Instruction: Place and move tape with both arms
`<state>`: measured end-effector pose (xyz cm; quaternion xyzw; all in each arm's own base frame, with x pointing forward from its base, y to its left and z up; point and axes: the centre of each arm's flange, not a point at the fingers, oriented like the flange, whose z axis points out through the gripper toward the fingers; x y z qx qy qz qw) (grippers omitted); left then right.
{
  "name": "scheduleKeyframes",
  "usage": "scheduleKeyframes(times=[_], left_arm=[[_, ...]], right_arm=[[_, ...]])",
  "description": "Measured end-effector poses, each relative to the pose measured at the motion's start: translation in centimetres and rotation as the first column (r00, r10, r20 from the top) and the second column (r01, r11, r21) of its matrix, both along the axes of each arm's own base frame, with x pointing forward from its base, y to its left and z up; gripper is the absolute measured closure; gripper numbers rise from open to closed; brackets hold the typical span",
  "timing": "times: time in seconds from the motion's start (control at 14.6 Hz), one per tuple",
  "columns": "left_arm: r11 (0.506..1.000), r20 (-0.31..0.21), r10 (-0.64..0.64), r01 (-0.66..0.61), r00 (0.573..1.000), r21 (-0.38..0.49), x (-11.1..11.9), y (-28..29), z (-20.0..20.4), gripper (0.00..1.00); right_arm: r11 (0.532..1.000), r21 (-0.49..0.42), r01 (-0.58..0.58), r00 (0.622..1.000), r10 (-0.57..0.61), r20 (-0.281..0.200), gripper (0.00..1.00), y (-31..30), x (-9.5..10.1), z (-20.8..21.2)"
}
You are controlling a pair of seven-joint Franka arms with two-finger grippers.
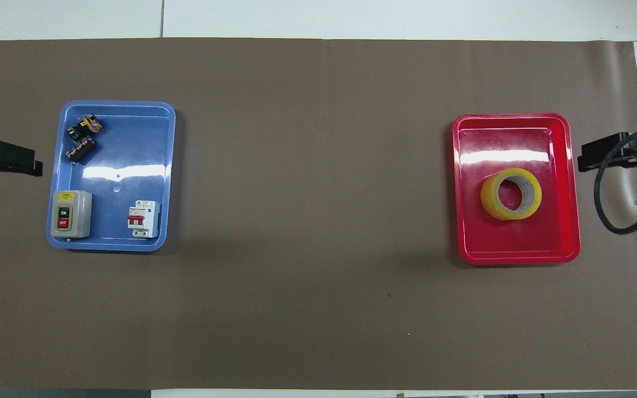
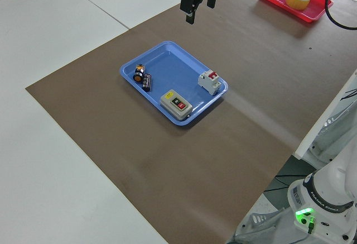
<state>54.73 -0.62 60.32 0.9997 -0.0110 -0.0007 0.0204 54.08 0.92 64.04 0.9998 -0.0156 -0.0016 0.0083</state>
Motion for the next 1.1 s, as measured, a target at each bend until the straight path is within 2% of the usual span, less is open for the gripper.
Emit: scheduleKeyframes(times=[1.1], left_arm=[[1.000, 0.000, -0.005, 0.005, 1.000, 0.000, 0.00, -0.30, 0.00, 0.00]], right_arm=[[1.000, 0.001, 0.003, 1.000, -0.003, -0.013, 0.00, -0.15, -0.34, 0.58]])
